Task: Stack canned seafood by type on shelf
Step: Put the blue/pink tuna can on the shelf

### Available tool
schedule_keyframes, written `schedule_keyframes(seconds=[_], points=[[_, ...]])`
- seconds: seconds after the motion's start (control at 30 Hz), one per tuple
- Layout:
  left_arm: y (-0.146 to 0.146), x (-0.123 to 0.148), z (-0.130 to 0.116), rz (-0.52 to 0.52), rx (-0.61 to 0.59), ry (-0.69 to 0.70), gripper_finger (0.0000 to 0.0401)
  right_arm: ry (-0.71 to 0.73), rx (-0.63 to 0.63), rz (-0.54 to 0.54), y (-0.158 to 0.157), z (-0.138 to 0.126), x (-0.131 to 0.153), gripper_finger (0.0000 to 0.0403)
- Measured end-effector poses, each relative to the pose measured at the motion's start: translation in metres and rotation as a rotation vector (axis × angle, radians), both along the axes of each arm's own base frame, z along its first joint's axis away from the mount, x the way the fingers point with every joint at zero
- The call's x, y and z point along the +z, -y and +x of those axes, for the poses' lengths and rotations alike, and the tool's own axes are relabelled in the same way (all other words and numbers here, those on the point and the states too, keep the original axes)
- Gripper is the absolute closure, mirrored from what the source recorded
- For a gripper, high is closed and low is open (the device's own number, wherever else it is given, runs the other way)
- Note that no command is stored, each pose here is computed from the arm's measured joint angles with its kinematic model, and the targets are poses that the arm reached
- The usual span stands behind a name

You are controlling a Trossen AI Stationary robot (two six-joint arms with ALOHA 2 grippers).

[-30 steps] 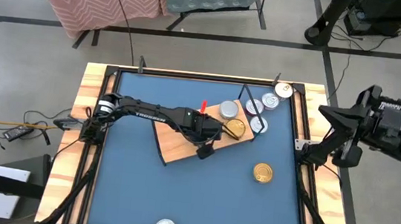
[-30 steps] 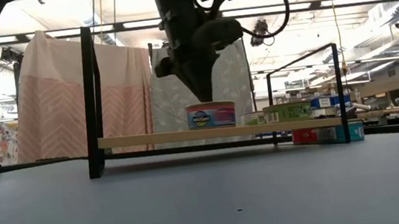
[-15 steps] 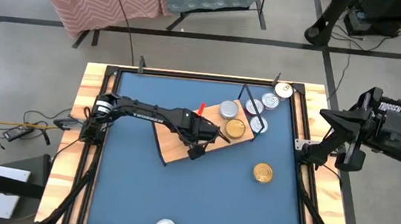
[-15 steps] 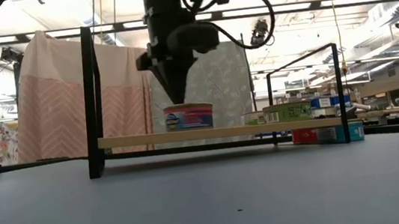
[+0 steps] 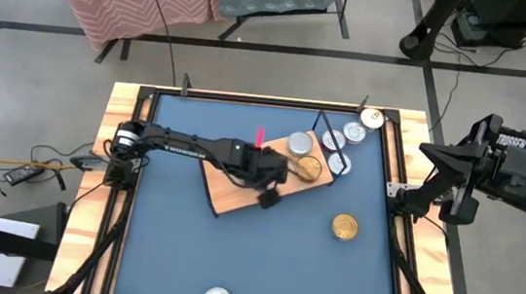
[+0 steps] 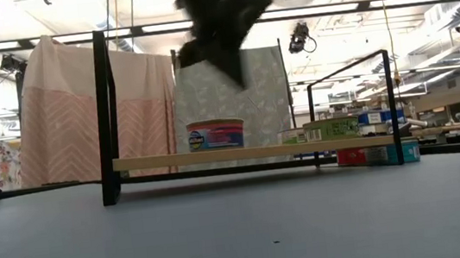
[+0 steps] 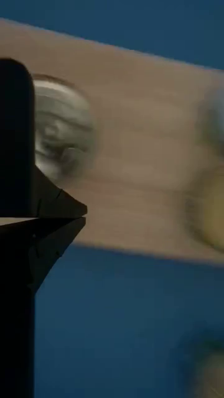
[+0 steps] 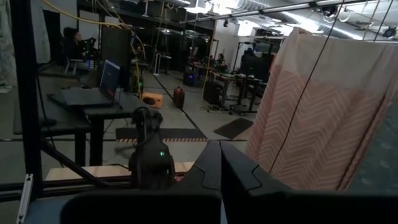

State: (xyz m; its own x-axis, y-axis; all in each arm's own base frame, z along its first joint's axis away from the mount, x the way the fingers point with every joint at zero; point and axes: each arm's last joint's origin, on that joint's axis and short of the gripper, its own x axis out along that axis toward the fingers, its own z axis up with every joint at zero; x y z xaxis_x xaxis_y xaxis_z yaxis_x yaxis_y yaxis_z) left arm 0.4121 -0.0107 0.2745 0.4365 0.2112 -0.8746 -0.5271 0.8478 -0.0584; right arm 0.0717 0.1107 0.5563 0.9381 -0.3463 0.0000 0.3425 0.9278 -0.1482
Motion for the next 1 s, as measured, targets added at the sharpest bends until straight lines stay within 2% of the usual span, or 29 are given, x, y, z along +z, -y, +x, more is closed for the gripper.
schedule_keyframes(seconds=[0.1,0.23,0.4,0.53,0.63,0.73,0.83,0.93,1.0], points=[[-0.003,0.021,0.003,0.084,0.032,0.153,0.0401,0.000,0.000,0.001,0.000,0.000,0.000,0.0398],[-0.010,0.066,-0.025,0.213,0.102,0.244,0.0401,0.006,0.004,0.016,-0.002,0.000,0.002,0.0398],[-0.019,0.131,-0.101,0.366,0.235,0.278,0.0401,0.002,0.028,0.007,-0.004,-0.002,0.003,0.0398],[-0.020,0.167,-0.165,0.389,0.371,0.366,0.0401,0.002,0.040,0.007,-0.004,-0.004,0.003,0.0398],[-0.015,0.177,-0.193,0.390,0.421,0.510,0.0401,0.001,0.046,0.003,-0.006,-0.004,0.003,0.0398],[-0.009,0.161,-0.197,0.351,0.414,0.697,0.0401,-0.006,0.046,-0.018,-0.010,-0.003,0.002,0.0398],[-0.004,0.119,-0.182,0.233,0.322,0.864,0.0401,-0.010,0.046,-0.030,-0.014,-0.002,0.001,0.0398],[-0.002,0.070,-0.167,0.121,0.234,0.964,0.0401,-0.012,0.046,-0.034,-0.016,-0.001,0.000,0.0398],[-0.003,0.050,-0.163,0.072,0.211,1.020,0.0400,-0.010,0.046,-0.029,-0.017,-0.001,0.000,0.0398]])
